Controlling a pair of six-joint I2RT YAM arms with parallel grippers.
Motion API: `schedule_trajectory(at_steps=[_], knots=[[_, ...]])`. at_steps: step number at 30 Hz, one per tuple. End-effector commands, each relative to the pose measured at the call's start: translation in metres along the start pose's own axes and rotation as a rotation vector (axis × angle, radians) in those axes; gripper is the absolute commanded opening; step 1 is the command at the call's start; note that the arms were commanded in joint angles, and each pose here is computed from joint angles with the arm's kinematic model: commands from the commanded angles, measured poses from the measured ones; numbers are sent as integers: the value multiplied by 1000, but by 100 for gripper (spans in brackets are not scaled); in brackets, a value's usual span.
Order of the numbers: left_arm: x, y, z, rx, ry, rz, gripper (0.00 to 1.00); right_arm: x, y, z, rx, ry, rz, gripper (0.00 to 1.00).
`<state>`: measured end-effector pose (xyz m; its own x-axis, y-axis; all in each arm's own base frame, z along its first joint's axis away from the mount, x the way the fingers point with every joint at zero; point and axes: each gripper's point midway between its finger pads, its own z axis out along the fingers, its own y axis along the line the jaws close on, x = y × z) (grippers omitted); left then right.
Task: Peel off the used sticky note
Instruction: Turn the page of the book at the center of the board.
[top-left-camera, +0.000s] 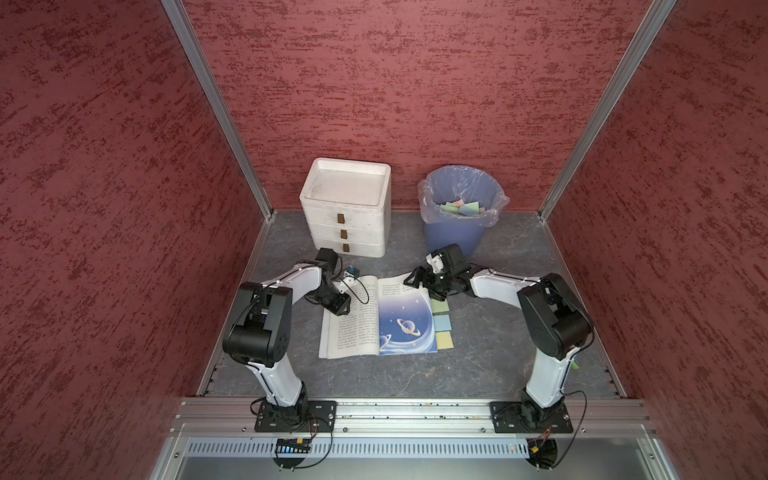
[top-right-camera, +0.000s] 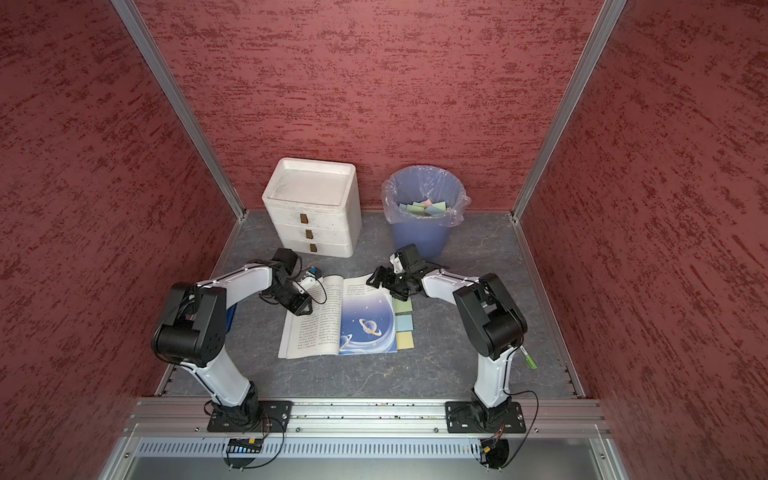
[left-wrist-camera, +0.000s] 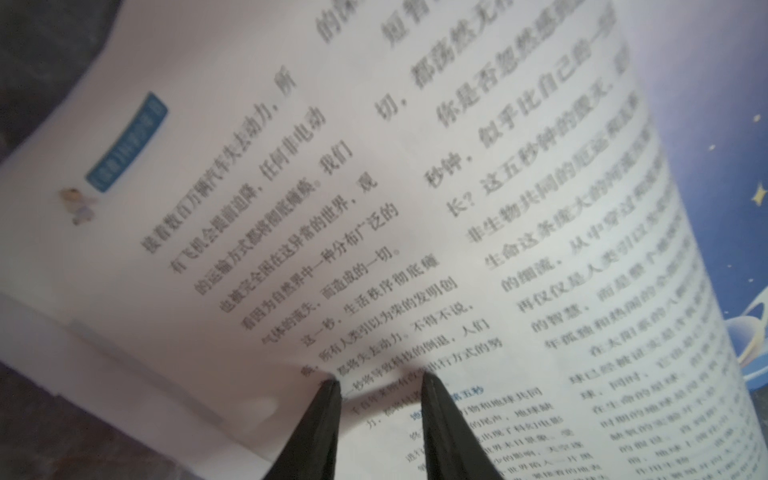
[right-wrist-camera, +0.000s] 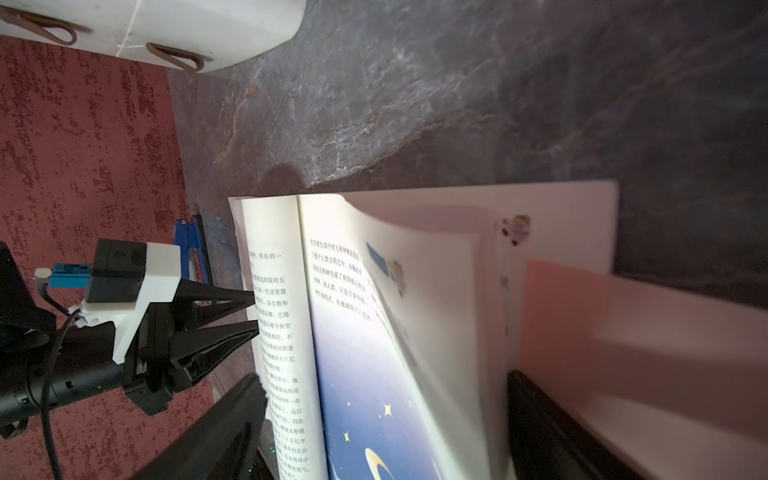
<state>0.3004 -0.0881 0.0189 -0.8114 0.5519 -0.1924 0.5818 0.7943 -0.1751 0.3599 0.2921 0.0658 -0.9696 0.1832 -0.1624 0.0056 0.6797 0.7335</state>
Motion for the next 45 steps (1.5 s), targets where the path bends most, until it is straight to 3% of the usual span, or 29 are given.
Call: schedule_trajectory(at_steps=[1,9,15,23,35,45], knots=[[1,10,8,-42,13,18,36,0,26,-12,-15,-27,-59,93],[-2,11,0,-21,-16,-6,36,18,72,-21,-71,-18,-142,93],[-4,20,-13,3,-57,-60,36,34,104,-4,-163,29,-142,94],[-1,31,-31,17,-105,-114,36,46,113,31,-215,77,-94,96],[9,66,-70,12,-204,-231,36,74,151,57,-215,122,-176,98],[-3,65,-107,26,-292,-249,36,88,160,74,-215,150,-187,99]])
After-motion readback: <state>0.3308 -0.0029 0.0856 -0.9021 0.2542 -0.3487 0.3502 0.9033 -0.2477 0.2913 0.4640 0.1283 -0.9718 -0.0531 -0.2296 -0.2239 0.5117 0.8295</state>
